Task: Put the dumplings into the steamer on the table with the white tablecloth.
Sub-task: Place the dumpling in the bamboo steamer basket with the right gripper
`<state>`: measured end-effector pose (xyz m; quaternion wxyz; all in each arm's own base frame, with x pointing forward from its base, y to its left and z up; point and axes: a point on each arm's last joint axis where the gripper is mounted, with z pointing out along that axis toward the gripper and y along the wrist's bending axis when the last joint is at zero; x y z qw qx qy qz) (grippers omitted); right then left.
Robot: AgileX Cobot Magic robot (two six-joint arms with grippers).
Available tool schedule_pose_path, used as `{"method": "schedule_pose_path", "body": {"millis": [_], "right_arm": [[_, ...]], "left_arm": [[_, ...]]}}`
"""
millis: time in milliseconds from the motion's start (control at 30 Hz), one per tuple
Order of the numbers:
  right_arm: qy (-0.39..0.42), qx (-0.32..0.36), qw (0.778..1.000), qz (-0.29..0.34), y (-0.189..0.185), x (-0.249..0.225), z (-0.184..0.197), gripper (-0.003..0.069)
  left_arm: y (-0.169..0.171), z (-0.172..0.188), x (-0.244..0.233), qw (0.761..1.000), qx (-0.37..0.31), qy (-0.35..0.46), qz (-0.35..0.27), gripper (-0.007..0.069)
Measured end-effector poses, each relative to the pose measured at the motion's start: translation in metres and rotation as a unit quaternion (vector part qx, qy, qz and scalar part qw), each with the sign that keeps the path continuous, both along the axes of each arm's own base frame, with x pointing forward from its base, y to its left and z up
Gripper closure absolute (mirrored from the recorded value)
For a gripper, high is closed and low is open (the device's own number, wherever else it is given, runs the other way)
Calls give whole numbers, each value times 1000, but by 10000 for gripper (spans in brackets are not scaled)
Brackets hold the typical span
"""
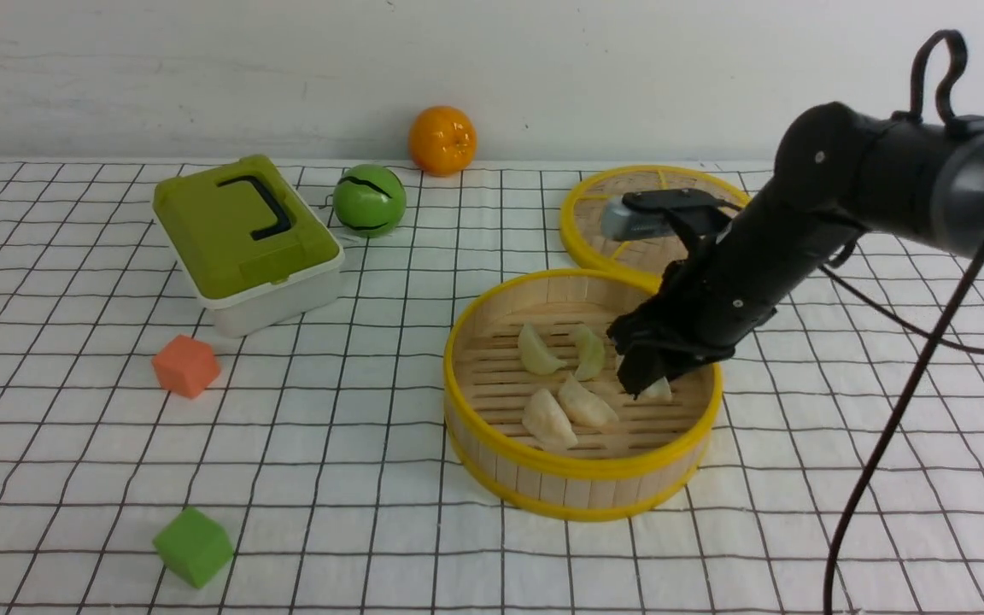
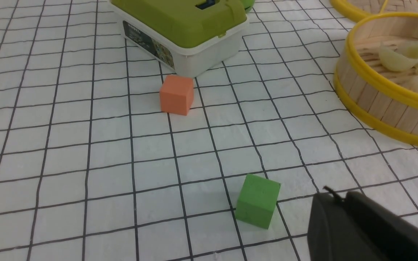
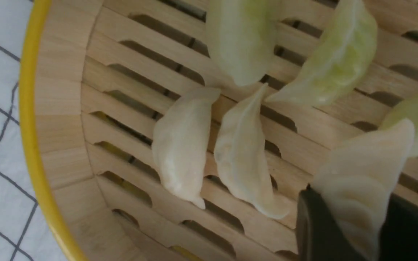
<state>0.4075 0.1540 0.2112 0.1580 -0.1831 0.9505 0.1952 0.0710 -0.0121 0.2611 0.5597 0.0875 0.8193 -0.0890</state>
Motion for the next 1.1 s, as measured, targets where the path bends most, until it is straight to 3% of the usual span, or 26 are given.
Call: {"method": "schedule_pose_path", "body": {"millis": [267, 533, 667, 767, 867, 900, 1000, 1100], "right_arm": [[12, 5, 1000, -7, 2, 3, -13, 469], [-1, 16, 1000, -13, 1, 1, 2, 260], [-27, 22, 999, -33, -9, -4, 32, 232], [-64, 16, 997, -40, -22, -11, 63, 277], [-143, -9, 989, -44, -50, -40, 129, 450], [-148, -11, 988, -43, -51, -43, 133, 461], [-239, -38, 969, -50, -74, -94, 199, 641], [-315, -39, 945, -75, -90, -147, 241, 679]], "left_arm": [[0, 0, 0, 1000, 0, 0, 0, 586], [0, 0, 0, 1000, 0, 0, 0, 586], [0, 0, 0, 1000, 0, 0, 0, 586], [0, 0, 0, 1000, 0, 0, 0, 585], [1, -1, 0, 1000, 3, 5, 5, 581], [1, -1, 0, 1000, 4, 5, 6, 581], [2, -2, 0, 1000, 6, 9, 10, 577], [2, -2, 0, 1000, 7, 10, 11, 573]]}}
